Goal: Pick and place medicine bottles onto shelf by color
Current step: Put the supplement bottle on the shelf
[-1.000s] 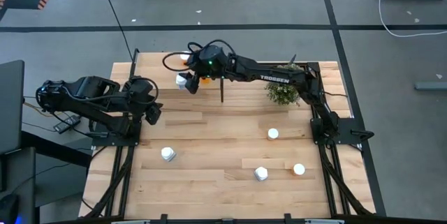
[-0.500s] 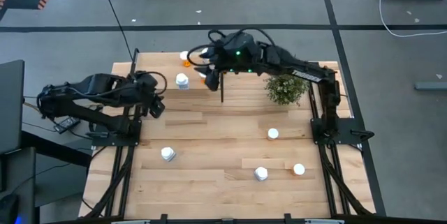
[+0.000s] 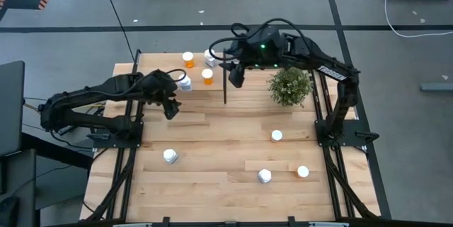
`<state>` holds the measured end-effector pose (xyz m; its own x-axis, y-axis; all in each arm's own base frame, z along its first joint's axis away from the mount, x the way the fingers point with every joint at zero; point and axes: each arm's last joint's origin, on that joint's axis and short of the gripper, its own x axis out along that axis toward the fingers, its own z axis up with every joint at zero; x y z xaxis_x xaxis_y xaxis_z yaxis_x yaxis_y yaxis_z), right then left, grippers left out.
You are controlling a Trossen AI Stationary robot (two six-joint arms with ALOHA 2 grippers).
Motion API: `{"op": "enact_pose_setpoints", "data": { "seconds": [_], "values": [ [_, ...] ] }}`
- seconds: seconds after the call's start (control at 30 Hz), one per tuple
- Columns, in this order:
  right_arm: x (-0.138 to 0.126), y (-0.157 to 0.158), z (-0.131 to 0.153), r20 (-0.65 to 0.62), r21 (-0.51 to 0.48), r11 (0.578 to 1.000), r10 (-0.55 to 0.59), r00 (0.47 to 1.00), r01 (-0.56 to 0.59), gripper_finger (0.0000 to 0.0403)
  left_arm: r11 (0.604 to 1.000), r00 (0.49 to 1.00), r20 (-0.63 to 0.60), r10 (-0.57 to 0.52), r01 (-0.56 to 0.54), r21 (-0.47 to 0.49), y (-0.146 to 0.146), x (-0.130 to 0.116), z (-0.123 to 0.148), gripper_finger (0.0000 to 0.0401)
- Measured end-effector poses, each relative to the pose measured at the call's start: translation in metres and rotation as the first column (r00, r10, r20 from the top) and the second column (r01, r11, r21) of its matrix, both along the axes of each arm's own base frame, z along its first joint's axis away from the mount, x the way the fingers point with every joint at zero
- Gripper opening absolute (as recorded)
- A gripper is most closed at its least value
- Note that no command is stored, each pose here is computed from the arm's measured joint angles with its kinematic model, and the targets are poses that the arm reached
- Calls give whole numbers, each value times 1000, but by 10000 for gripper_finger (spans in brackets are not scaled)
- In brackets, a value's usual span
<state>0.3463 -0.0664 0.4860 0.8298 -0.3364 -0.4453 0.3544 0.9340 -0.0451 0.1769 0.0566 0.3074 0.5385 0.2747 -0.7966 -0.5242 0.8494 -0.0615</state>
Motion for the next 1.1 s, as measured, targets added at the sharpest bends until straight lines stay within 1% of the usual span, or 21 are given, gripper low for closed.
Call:
{"op": "enact_pose_setpoints", "data": {
  "seconds": [0.17,0.27,0.37,0.5,0.63,0.73,0.8,1.1],
  "values": [
    [-6,0,-3,-63,-7,1000,-19,998,19,244,995,992,70,-102,101,8,6,4,5,192],
    [-7,0,-4,-78,-16,1000,-17,997,16,244,994,988,115,-105,103,27,10,10,7,162],
    [-8,1,-5,-90,-15,1000,-16,996,15,244,995,987,120,-103,101,26,10,10,7,131],
    [-8,0,-5,-95,-28,1000,-10,995,7,244,993,989,92,-113,114,-2,8,8,4,88],
    [-8,-2,-5,-102,-45,999,-7,995,3,244,987,985,74,-158,156,35,9,8,4,45],
    [-9,-5,-5,-102,-45,999,-16,995,11,244,980,981,34,-188,186,67,13,10,1,12],
    [-9,-7,-5,-102,-45,999,-23,995,19,244,981,983,8,-184,183,71,18,12,-2,6],
    [-11,-14,-5,-101,-45,998,-42,994,37,244,984,980,-110,-165,171,51,43,25,-24,6]
  ]
}}
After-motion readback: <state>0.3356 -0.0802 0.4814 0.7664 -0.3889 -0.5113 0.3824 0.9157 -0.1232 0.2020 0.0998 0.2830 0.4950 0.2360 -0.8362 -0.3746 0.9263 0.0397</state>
